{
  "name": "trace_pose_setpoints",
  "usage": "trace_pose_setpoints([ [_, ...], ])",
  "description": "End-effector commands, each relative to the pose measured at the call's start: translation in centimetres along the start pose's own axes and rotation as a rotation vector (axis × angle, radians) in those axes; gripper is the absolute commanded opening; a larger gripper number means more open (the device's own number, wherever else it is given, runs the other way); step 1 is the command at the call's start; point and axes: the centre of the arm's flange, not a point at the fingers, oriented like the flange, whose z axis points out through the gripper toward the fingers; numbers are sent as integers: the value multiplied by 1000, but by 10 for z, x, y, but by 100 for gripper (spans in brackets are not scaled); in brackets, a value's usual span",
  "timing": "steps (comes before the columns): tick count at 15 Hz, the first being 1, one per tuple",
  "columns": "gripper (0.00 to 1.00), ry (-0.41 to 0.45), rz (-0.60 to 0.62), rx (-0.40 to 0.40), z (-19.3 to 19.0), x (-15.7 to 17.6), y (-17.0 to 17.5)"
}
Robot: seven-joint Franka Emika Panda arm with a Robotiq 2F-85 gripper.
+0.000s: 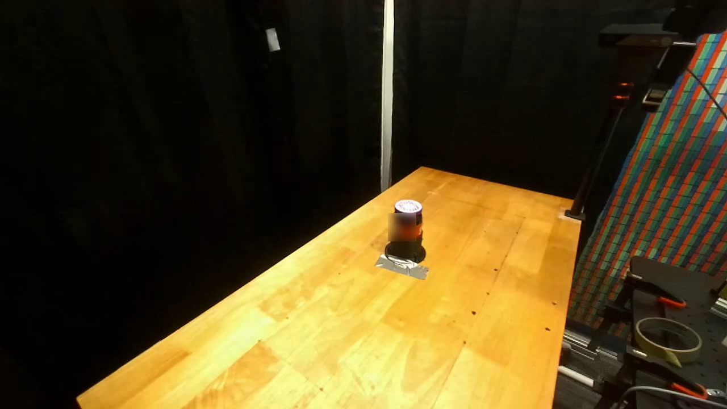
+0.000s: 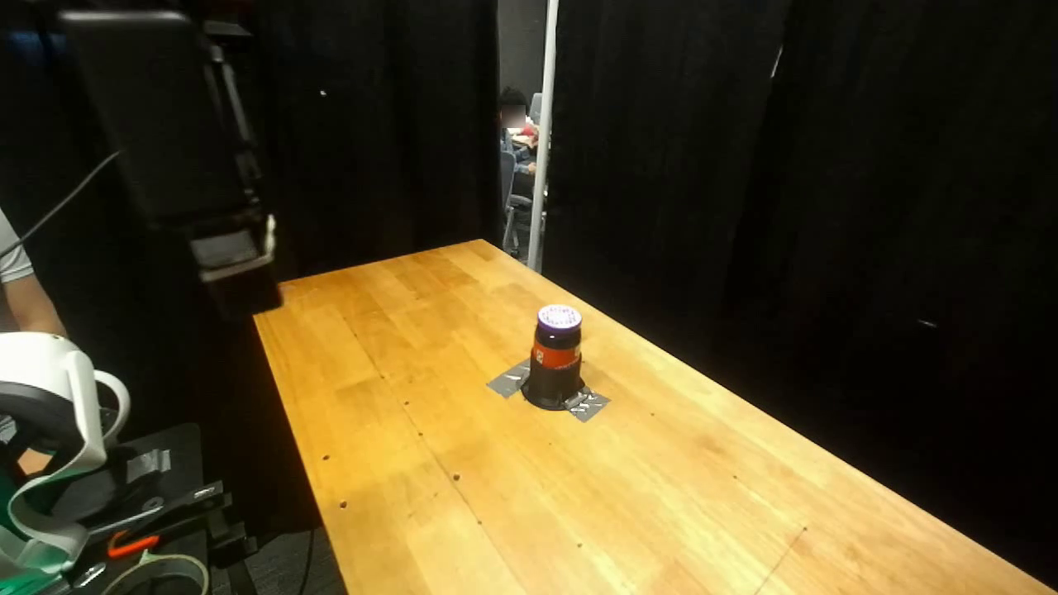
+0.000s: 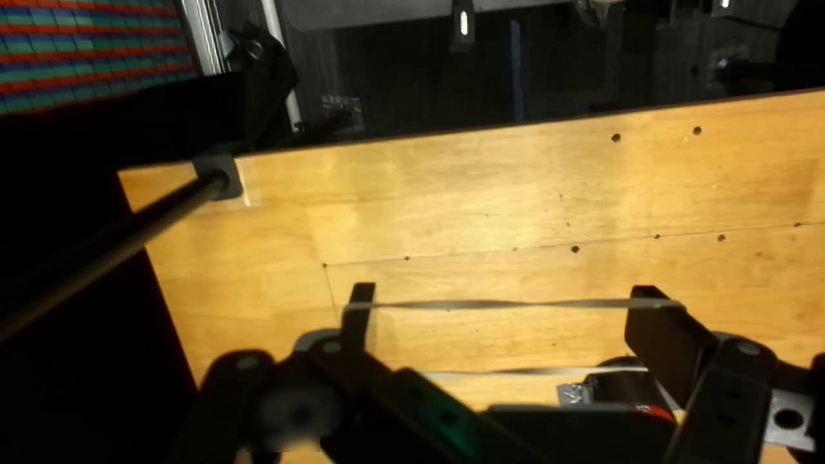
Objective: Put the rubber band around the cup
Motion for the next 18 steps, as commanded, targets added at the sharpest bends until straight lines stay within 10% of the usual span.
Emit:
trace_pose_setpoints([
  [1, 100, 17, -71, 34, 5, 75, -62],
  [9, 100, 49, -174, 31, 47, 190, -183],
  [18, 100, 86, -177, 76, 117, 280, -234],
])
